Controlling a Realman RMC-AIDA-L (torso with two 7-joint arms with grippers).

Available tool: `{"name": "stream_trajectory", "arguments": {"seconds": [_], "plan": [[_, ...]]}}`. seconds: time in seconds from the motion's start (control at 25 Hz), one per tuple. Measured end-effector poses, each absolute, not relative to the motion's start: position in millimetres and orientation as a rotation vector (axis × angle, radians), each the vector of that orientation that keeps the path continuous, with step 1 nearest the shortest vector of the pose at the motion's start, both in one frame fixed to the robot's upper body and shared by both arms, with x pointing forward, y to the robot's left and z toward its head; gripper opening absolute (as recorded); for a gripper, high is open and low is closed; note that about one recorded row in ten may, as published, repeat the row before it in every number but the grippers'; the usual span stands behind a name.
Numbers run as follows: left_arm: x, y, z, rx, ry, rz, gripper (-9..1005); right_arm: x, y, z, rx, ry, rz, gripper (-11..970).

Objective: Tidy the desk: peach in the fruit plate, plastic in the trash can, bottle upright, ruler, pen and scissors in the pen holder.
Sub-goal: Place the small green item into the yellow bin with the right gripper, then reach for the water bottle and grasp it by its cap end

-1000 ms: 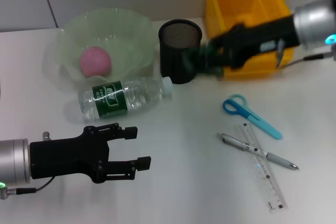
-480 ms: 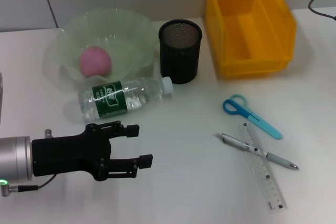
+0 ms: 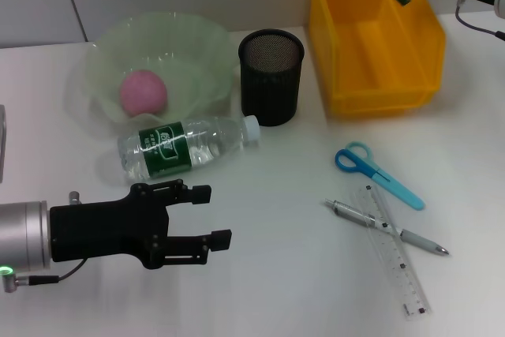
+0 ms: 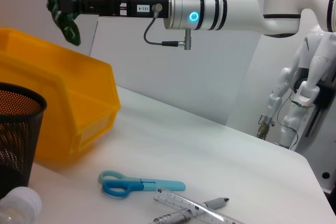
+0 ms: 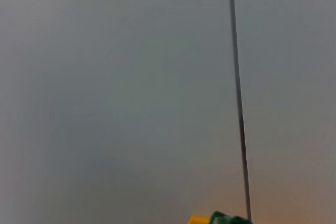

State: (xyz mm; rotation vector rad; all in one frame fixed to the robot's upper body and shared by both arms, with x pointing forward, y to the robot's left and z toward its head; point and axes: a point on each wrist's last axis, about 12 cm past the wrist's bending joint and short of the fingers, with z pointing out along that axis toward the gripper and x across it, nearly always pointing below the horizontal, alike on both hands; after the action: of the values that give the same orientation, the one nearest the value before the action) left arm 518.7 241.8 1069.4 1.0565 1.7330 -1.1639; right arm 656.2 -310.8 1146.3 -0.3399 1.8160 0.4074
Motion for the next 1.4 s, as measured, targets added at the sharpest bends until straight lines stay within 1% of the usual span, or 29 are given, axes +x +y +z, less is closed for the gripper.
{"name": "stream_trajectory", "arguments": {"seconds": [0.32, 0.52, 0.64, 0.72, 0.76, 0.8, 0.84, 0.88, 0.92, 0.96, 1.0, 1.08, 1.12, 1.16, 1.28, 1.32, 1.4], "plan": [[519.8, 240.9, 1070.3, 1.060, 1.730, -1.164, 834, 656.5, -310.4, 1146.9, -0.341, 1.814, 0.405, 581], [520.0, 240.8, 1070.4, 1.061, 1.730, -1.164, 834, 654.5, -315.2, 1148.7, -0.296, 1.792, 0.416, 779], [519.9, 240.8, 1070.3, 1.062, 1.730, -1.164, 835, 650.0, -319.8, 1151.5, -0.248, 1.747, 0.464, 779], [519.8, 240.9, 1070.3, 1.062, 1.730, -1.164, 835, 636.3, -329.1, 1159.2, -0.213, 1.630, 0.581, 779], [519.8, 240.9, 1070.3, 1.062, 1.730, -1.164, 835, 636.3, -329.1, 1159.2, -0.213, 1.630, 0.581, 779], [519.9, 240.7, 1070.4, 1.062, 1.730, -1.165, 835, 624.6, -335.6, 1163.8, -0.216, 1.557, 0.670, 779], [520.0, 240.7, 1070.4, 1.062, 1.730, -1.164, 835, 624.6, -335.6, 1163.8, -0.216, 1.557, 0.670, 779], [520.1, 240.6, 1070.5, 1.063, 1.729, -1.164, 835, 618.4, -337.7, 1165.7, -0.229, 1.526, 0.720, 779], [520.2, 240.4, 1070.6, 1.064, 1.729, -1.164, 835, 608.9, -340.1, 1167.0, -0.274, 1.496, 0.793, 779], [520.2, 240.4, 1070.6, 1.064, 1.729, -1.164, 835, 608.9, -340.1, 1167.0, -0.274, 1.496, 0.793, 779], [520.3, 240.3, 1070.7, 1.064, 1.729, -1.165, 835, 597.8, -340.1, 1167.2, -0.356, 1.481, 0.887, 779], [520.4, 240.3, 1070.9, 1.064, 1.727, -1.165, 834, 592.8, -339.1, 1167.3, -0.402, 1.477, 0.930, 779], [520.5, 240.3, 1071.1, 1.064, 1.727, -1.166, 834, 582.7, -338.0, 1165.1, -0.504, 1.499, 1.001, 779], [520.5, 240.3, 1071.1, 1.064, 1.727, -1.166, 834, 582.7, -338.0, 1165.1, -0.504, 1.499, 1.001, 779], [521.3, 239.8, 1071.6, 1.066, 1.725, -1.164, 834, 570.6, -335.9, 1159.4, -0.642, 1.565, 1.059, 779], [522.2, 239.1, 1072.2, 1.069, 1.723, -1.164, 834, 564.1, -335.1, 1154.6, -0.733, 1.632, 1.084, 779], [522.8, 238.6, 1072.7, 1.070, 1.722, -1.164, 834, 561.2, -334.1, 1152.0, -0.782, 1.668, 1.097, 779]]}}
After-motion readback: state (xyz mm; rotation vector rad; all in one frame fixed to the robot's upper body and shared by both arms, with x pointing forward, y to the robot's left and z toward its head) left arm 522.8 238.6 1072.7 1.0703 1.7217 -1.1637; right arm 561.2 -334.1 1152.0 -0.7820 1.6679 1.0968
